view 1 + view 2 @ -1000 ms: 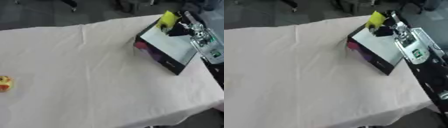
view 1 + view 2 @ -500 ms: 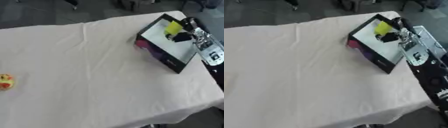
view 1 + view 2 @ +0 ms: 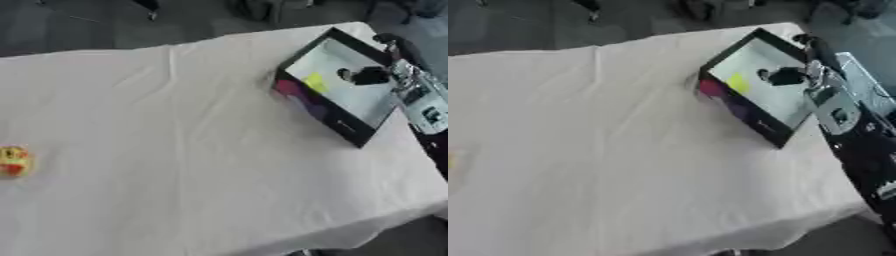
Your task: Pick up the objects with one hand, pass them to the other hand, and then place them into the box on the other side of the table.
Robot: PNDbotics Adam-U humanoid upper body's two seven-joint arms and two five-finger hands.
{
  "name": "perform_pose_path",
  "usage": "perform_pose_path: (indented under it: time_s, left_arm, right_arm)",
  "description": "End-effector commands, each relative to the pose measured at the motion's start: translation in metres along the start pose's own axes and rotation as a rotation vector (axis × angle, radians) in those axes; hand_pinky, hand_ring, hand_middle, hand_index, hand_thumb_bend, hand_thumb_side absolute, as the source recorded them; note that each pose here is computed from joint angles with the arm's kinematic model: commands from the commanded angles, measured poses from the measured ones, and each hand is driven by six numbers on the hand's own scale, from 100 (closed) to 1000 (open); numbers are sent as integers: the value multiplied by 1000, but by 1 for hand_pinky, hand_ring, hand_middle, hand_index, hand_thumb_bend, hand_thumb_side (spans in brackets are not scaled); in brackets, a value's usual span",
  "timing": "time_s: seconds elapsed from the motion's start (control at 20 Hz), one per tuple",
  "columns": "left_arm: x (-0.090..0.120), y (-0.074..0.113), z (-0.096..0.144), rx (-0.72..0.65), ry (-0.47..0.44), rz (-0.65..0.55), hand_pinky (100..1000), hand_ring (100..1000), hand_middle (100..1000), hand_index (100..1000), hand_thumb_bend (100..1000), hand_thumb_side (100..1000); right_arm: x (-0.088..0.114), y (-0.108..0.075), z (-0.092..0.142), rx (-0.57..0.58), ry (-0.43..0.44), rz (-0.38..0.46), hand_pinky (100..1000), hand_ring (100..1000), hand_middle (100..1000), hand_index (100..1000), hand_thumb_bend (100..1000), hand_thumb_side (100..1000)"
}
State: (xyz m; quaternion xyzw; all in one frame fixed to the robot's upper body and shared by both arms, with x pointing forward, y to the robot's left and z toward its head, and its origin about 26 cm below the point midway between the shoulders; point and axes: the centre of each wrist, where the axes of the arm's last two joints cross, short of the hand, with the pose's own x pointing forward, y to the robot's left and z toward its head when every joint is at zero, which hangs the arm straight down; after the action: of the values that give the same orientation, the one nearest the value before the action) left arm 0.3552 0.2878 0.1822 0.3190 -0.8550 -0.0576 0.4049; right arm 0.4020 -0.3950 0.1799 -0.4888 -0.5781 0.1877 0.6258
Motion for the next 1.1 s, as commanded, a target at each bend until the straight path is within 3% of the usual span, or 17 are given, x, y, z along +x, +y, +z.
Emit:
perform_pose_path:
  time_s: [0.05,0.25,0.3,0.55,0.6,0.65,0.85,1.1]
  left_arm:
    - [4,12,-8,21,-32,-24,795,637,668,770,386,359]
    - [4,14,-10,29,-35,-32,801,639,669,772,384,361]
    - [4,15,-11,30,-36,-37,801,639,669,772,384,361]
    - [4,24,-18,49,-33,-72,801,642,672,777,388,363]
    - [4,26,-19,51,-29,-82,801,643,672,778,388,365]
    - [3,28,-21,53,-23,-92,801,644,673,780,389,365]
    - [1,36,-30,57,-8,-140,801,647,676,784,394,362]
    - [-1,48,-44,14,9,-224,802,658,680,789,405,362]
  right_arm:
    - [3,-24,-3,-73,-15,-12,932,940,912,908,532,247]
    - [20,-31,2,-116,-73,-185,945,936,907,895,295,367]
    - [25,-32,5,-118,-100,-234,946,936,907,897,273,374]
    - [53,-41,18,-77,-280,-432,945,916,888,883,340,275]
    - [57,-42,20,-70,-310,-450,945,906,876,874,418,294]
    - [61,-43,23,-66,-341,-469,945,899,870,869,340,247]
    - [78,-46,30,-59,-439,-548,950,894,865,864,330,241]
    - [92,-48,36,-43,-493,-587,949,887,858,853,313,233]
